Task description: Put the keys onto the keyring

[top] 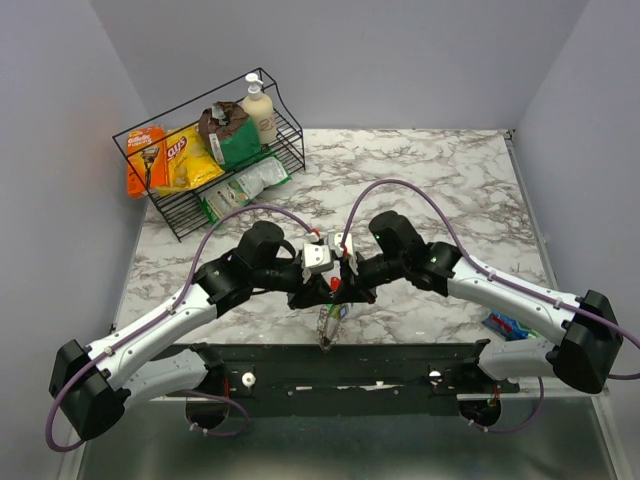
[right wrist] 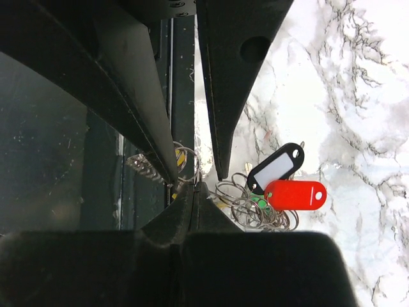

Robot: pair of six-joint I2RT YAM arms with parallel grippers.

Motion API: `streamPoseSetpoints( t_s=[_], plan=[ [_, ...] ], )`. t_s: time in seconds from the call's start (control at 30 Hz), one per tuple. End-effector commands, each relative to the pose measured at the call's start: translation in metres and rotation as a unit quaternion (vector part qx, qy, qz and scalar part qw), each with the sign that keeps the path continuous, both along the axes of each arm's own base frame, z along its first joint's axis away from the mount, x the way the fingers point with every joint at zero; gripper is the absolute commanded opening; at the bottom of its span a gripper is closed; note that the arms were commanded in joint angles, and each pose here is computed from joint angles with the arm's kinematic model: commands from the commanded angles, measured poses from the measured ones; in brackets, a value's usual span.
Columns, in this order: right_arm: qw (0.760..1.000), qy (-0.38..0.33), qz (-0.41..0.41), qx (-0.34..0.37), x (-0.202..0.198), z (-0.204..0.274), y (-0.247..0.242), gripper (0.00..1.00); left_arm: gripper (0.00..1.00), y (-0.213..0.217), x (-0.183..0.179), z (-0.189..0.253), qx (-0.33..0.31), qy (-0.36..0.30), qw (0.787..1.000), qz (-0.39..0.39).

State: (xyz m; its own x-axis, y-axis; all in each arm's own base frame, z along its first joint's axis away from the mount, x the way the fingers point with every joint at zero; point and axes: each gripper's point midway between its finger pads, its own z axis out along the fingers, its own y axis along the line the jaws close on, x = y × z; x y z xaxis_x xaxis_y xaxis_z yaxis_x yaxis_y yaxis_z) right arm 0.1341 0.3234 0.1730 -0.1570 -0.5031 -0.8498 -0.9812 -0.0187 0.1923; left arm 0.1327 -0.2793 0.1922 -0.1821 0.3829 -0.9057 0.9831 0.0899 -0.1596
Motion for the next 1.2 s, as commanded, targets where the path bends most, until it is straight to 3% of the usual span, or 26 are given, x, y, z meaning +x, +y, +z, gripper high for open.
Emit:
streamPoseSetpoints(
  t_s=[0.0,0.67,0.83,1.07,1.17],
  plan=[
    [0.999,-0.026,0.018,0.041,0.000,0.019,0.006,0.00,0.38,0.003,0.002,-0.003,0.021,-0.002,1.000,0.006],
    [0.998,-0.030,0.015,0.045,0.001,0.020,0.005,0.00,0.34,-0.004,0.000,-0.020,0.051,0.017,0.999,0.000],
    [0.998,-0.034,0.014,0.050,0.000,0.022,0.005,0.00,0.37,-0.006,0.007,-0.022,0.055,0.015,0.998,0.024],
    [0.998,-0.031,0.018,0.056,-0.002,0.023,0.005,0.01,0.50,0.001,0.023,0.007,-0.033,-0.049,0.993,0.100],
    [0.998,-0.031,0.020,0.058,-0.003,0.023,0.005,0.01,0.52,0.011,0.025,0.011,-0.049,-0.070,0.988,0.126]
  ],
)
